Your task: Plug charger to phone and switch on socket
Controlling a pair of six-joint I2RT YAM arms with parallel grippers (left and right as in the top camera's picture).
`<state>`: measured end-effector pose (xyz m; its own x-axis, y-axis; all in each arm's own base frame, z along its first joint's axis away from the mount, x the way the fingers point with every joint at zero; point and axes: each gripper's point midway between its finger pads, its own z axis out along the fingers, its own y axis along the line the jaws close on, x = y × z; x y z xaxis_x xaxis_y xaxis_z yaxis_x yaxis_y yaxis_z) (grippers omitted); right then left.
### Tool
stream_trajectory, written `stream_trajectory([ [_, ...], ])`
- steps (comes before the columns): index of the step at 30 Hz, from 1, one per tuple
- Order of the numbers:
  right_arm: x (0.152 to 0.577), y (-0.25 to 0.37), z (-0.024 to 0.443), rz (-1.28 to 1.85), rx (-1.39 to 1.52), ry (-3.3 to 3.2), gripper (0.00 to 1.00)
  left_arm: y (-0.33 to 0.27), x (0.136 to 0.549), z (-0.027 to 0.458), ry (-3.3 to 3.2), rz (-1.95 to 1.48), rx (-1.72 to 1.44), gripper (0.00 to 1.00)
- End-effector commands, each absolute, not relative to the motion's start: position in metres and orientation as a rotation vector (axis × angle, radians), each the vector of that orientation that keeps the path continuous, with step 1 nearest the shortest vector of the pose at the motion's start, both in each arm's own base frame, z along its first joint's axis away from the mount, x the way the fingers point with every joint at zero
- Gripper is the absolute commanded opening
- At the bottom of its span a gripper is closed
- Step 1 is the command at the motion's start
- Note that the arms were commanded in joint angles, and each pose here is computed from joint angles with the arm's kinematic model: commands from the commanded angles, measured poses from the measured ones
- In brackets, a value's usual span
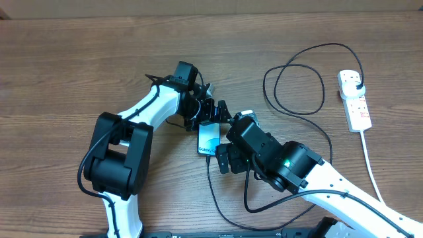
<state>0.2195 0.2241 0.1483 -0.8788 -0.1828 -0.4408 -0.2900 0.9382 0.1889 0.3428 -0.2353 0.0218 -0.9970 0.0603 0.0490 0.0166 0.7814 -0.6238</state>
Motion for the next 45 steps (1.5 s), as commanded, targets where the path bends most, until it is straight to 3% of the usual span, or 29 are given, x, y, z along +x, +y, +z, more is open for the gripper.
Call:
stream_trajectory([
  [1, 0.224, 0.226, 0.158, 0.370, -0.325, 2.644, 1.00, -0.201, 0.323, -0.048, -2.958, 0.624, -0.086, 1.00],
  [14, 0.224, 0.226, 0.158, 0.370, -0.325, 2.644, 1.00, -0.222, 0.324, -0.043, -2.963, 0.748, -0.326, 1.00],
  [21, 0.223, 0.226, 0.157, 0.366, -0.326, 2.647, 1.00, -0.210, 0.327, -0.049, -2.992, 0.617, -0.092, 1.00],
  [37, 0.223, 0.226, 0.157, 0.367, -0.326, 2.647, 1.00, -0.199, 0.326, -0.053, -2.997, 0.520, 0.012, 1.00],
  [42, 0.223, 0.226, 0.157, 0.367, -0.326, 2.647, 1.00, -0.206, 0.322, -0.050, -2.986, 0.588, -0.222, 1.00],
  [45, 0.223, 0.226, 0.157, 0.367, -0.326, 2.647, 1.00, -0.193, 0.319, -0.056, -3.010, 0.454, -0.265, 1.00],
])
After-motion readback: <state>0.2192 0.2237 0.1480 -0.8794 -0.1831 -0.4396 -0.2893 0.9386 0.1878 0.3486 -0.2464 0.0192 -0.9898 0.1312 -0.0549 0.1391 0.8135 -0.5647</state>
